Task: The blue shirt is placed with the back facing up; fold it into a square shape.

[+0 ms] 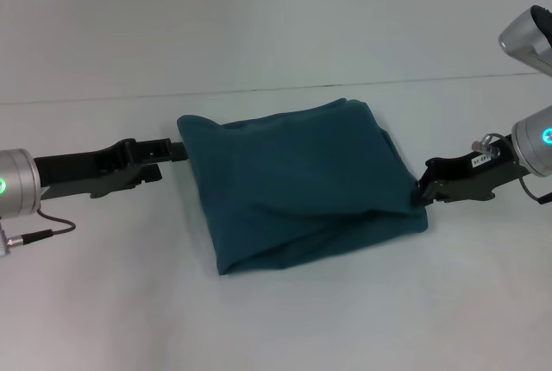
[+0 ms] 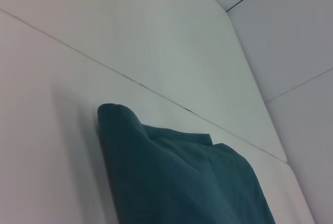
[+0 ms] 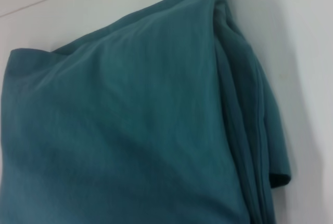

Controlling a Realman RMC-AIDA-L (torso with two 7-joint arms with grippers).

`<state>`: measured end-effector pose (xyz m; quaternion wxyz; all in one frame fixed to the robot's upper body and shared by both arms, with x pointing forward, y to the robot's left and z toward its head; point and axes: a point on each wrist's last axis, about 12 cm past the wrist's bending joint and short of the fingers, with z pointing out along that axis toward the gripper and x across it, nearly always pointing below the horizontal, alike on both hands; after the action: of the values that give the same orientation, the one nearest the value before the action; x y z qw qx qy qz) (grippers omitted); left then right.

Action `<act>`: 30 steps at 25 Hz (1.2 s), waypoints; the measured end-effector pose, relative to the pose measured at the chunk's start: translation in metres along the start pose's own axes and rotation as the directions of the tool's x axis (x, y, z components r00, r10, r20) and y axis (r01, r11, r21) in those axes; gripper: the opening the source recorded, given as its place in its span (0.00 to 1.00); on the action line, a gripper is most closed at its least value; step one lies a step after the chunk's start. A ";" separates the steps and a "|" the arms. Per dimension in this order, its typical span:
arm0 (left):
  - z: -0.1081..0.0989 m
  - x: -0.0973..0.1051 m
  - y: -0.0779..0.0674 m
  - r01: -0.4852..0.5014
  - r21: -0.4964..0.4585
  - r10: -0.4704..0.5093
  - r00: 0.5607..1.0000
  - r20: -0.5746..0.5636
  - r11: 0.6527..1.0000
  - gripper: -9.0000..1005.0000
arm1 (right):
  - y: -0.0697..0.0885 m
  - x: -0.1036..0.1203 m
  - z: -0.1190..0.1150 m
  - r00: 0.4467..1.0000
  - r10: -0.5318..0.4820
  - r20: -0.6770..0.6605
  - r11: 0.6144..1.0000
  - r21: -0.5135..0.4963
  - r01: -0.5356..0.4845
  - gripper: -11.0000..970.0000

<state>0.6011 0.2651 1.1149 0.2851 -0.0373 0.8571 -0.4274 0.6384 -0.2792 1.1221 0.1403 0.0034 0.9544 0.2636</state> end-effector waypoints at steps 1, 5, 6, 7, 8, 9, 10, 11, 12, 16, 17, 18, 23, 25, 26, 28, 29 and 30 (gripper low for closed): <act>0.000 0.000 0.000 0.000 0.000 0.000 1.000 0.000 1.000 0.67 | 0.000 0.000 0.000 1.000 -0.003 -0.001 1.000 0.003 0.003 0.03; 0.000 0.000 0.000 -0.001 -0.002 0.001 1.000 -0.002 1.000 0.67 | 0.000 -0.001 -0.001 1.000 -0.017 0.000 1.000 0.011 0.017 0.06; 0.000 0.000 0.000 -0.002 -0.003 0.002 1.000 -0.004 1.000 0.67 | 0.000 -0.001 -0.002 1.000 -0.023 0.001 1.000 0.014 0.023 0.06; 0.000 0.000 0.000 -0.003 -0.003 0.003 1.000 -0.005 1.000 0.67 | -0.001 -0.002 -0.003 1.000 -0.027 0.004 1.000 0.017 0.027 0.07; 0.000 0.001 0.000 -0.003 -0.002 0.003 1.000 -0.007 1.000 0.67 | -0.003 -0.004 -0.007 0.999 -0.034 0.017 0.999 0.024 0.034 0.07; 0.000 0.001 0.000 -0.003 -0.002 0.003 1.000 -0.007 1.000 0.67 | -0.003 -0.004 -0.007 0.999 -0.034 0.017 0.999 0.024 0.034 0.08; 0.000 0.001 0.000 -0.003 -0.002 0.003 1.000 -0.008 1.000 0.67 | -0.004 -0.006 -0.010 0.999 -0.036 0.024 0.999 0.026 0.035 0.09; 0.000 0.001 0.000 -0.004 -0.002 0.004 1.000 -0.009 1.000 0.67 | -0.005 -0.007 -0.013 0.999 -0.037 0.034 0.999 0.029 0.036 0.13; 0.000 0.001 0.000 -0.004 -0.001 0.004 1.000 -0.009 1.000 0.67 | -0.007 -0.009 -0.017 0.998 -0.037 0.043 0.999 0.031 0.036 0.17; 0.000 0.001 -0.001 -0.004 0.001 0.004 1.000 -0.011 1.000 0.67 | -0.014 -0.013 -0.038 0.996 -0.014 0.084 1.000 0.013 0.013 0.33; 0.000 0.001 -0.001 -0.004 0.003 0.004 1.000 -0.012 1.000 0.67 | -0.015 -0.015 -0.044 0.995 -0.005 0.102 1.000 -0.002 0.005 0.38; 0.000 0.001 -0.002 -0.005 0.008 0.005 1.000 -0.015 1.000 0.67 | -0.016 -0.016 -0.051 0.993 0.003 0.117 1.000 -0.021 0.000 0.42; 0.002 0.000 -0.013 -0.011 0.072 0.014 0.999 -0.036 0.997 0.67 | -0.015 -0.022 -0.089 0.981 0.024 0.191 0.992 -0.127 0.001 0.61; 0.004 -0.002 -0.018 -0.013 0.102 0.018 0.999 -0.040 0.995 0.67 | -0.014 -0.023 -0.100 0.977 0.029 0.210 0.987 -0.163 0.005 0.68; 0.006 -0.002 -0.021 -0.010 0.114 0.016 0.999 -0.049 0.993 0.67 | -0.014 -0.022 -0.105 0.975 0.035 0.220 0.983 -0.185 0.006 0.71; 0.012 -0.002 -0.027 0.011 0.137 0.000 0.997 -0.077 0.991 0.67 | -0.013 -0.022 -0.112 0.972 0.040 0.233 0.976 -0.218 0.012 0.73; 0.015 -0.001 -0.028 0.023 0.144 -0.010 0.996 -0.088 0.989 0.67 | -0.012 -0.021 -0.115 0.971 0.039 0.236 0.974 -0.228 0.016 0.73; 0.020 0.000 -0.031 0.039 0.155 -0.023 0.994 -0.105 0.987 0.67 | -0.012 -0.020 -0.117 0.971 0.036 0.234 0.972 -0.235 0.020 0.73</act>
<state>0.6062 0.2317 1.1292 0.2361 -0.0059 0.8336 -0.4993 0.6270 -0.3498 1.2177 0.2515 0.0220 0.8927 0.3734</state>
